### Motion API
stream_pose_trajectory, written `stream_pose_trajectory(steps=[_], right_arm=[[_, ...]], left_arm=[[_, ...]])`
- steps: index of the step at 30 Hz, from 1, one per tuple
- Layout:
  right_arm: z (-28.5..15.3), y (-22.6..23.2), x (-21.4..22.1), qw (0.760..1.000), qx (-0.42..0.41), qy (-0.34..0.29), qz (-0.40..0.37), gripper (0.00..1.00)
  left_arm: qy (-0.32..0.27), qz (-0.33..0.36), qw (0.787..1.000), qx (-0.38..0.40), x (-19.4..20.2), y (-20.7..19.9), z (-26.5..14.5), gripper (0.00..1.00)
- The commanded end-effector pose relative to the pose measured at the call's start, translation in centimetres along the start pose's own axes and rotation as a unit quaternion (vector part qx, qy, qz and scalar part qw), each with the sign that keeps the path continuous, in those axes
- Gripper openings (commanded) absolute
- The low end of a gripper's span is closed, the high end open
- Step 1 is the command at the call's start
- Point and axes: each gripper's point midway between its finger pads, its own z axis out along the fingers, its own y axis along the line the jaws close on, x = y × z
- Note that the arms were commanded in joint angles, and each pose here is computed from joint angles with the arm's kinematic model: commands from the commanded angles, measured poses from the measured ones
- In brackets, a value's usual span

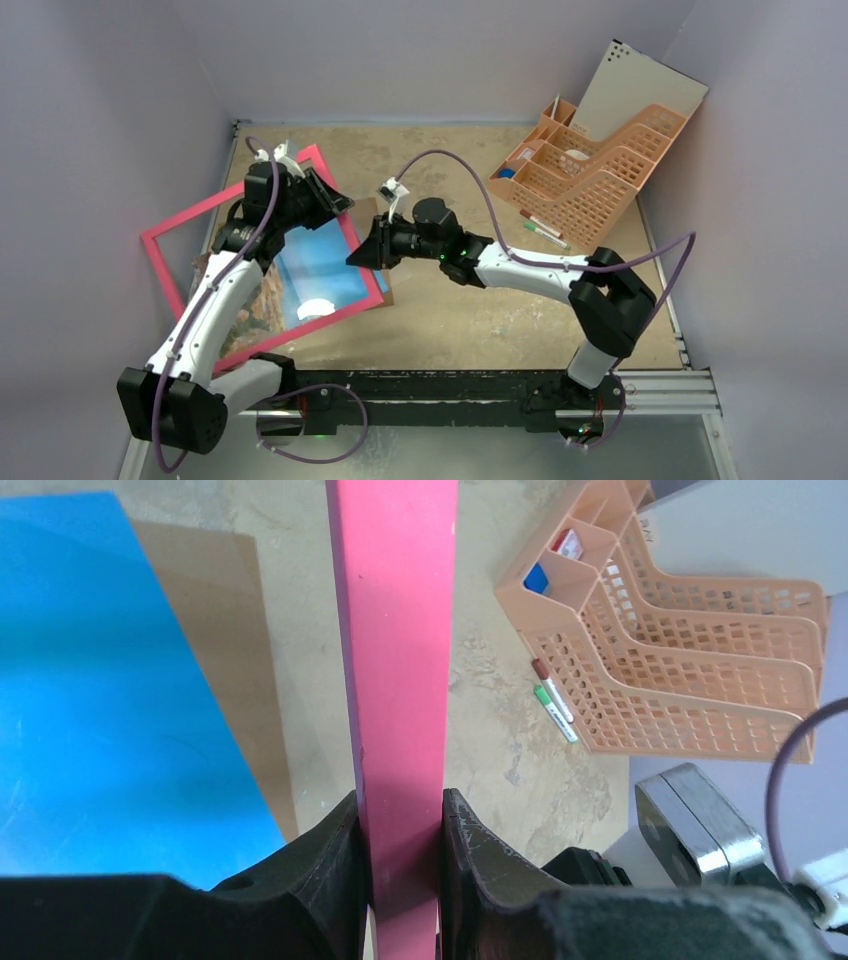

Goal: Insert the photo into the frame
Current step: Pick up the photo frame from the corner of the board.

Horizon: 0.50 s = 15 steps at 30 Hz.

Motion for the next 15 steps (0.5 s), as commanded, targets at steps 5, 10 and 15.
stream_pose_trajectory(steps=[5, 10, 15], right_arm=[[-3.8, 8.3, -5.6, 0.986, -0.122, -0.111, -0.035, 0.0], [-6.8, 10.2, -8.8, 0.97, -0.134, -0.199, -0.022, 0.0], [-9.7, 11.8, -11.2, 0.952, -0.151, -0.265, 0.01, 0.0]], left_arm=[[-0.047, 0.061, 0.991, 0.111, -4.1, -7.0, -3.1, 0.0], [-0.051, 0.086, 0.982, 0.161, -5.7, -10.4, -4.3, 0.06], [-0.064, 0.106, 0.972, 0.201, -7.2, -13.3, -5.9, 0.27]])
